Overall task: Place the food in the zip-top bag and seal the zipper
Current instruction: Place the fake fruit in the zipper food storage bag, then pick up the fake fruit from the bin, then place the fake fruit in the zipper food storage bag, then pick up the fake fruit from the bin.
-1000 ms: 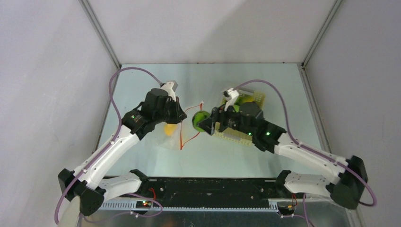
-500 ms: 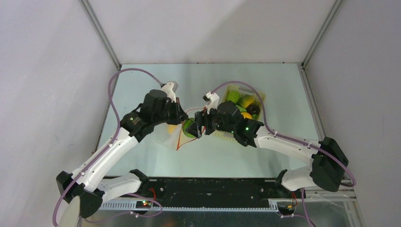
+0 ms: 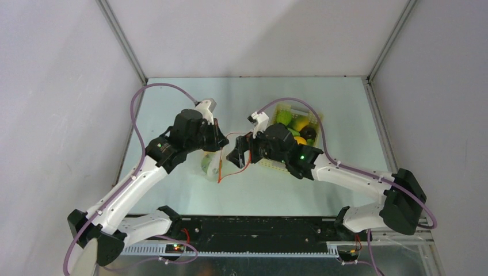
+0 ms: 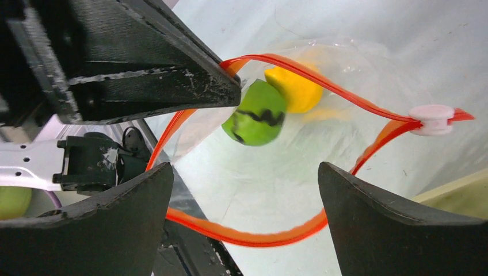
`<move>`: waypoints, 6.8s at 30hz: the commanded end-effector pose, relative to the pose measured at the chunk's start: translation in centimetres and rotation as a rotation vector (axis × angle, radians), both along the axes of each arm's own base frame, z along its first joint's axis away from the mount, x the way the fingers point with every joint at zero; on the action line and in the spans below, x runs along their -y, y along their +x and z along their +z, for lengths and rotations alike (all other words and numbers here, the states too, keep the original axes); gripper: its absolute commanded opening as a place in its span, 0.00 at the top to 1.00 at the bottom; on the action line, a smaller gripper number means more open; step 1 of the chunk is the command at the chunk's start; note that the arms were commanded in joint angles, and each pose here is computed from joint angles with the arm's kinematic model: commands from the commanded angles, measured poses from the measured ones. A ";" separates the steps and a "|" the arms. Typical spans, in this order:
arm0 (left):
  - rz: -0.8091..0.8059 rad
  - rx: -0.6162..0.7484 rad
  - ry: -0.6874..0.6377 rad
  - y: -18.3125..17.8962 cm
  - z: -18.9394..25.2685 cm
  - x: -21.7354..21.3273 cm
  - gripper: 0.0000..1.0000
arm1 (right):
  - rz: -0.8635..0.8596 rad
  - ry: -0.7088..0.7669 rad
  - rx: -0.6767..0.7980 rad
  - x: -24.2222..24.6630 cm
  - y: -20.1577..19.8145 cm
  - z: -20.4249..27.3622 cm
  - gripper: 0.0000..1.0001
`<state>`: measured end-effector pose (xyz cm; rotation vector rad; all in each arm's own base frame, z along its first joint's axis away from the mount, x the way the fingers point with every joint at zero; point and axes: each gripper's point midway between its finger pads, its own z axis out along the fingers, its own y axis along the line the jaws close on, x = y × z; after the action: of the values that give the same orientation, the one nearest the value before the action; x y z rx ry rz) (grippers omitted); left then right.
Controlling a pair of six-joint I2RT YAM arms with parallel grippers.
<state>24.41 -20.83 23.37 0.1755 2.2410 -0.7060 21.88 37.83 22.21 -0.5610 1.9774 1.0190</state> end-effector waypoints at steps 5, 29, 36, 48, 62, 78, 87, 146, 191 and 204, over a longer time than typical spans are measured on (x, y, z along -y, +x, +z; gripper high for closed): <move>0.016 0.068 0.004 0.3 1.4 -0.5 1.00 | -0.047 0.070 0.131 2.3 -0.1 6.5 0.01; 0.069 0.095 0.060 0.9 1.6 -1.9 1.00 | -0.162 -0.789 0.212 20.9 10.7 -9.6 0.00; 0.080 0.106 0.077 1.0 1.7 -2.3 1.00 | -0.186 -0.910 0.188 22.6 11.6 -12.0 0.01; 0.093 0.106 0.093 1.2 1.4 -2.5 1.00 | -0.238 -0.954 0.151 23.4 13.1 -14.4 0.01; 0.107 0.109 0.109 1.4 1.4 -2.9 1.00 | -0.222 -0.997 0.097 23.8 13.1 -17.0 0.13; 0.101 0.102 0.109 1.3 1.3 -2.8 1.00 | -0.369 -0.804 0.286 21.9 11.1 -6.2 0.63; 0.093 0.085 0.119 1.5 0.8 -2.5 1.00 | -0.072 -0.205 0.563 10.5 2.7 7.0 0.67; 0.169 0.120 0.076 1.0 3.0 -3.8 1.00 | -0.728 -0.236 -0.234 17.2 12.0 -7.6 0.01; 0.066 0.120 0.001 -0.1 1.7 -1.9 1.00 | -0.860 -0.395 -0.216 14.3 14.8 -15.2 0.63; 0.044 0.109 -0.014 -0.4 1.6 -1.5 1.00 | -0.944 -0.451 -0.117 18.2 13.0 -10.4 0.77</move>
<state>23.88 -18.68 23.83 0.1431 2.1743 -0.6327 34.83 20.92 8.57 0.2244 2.2875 0.0577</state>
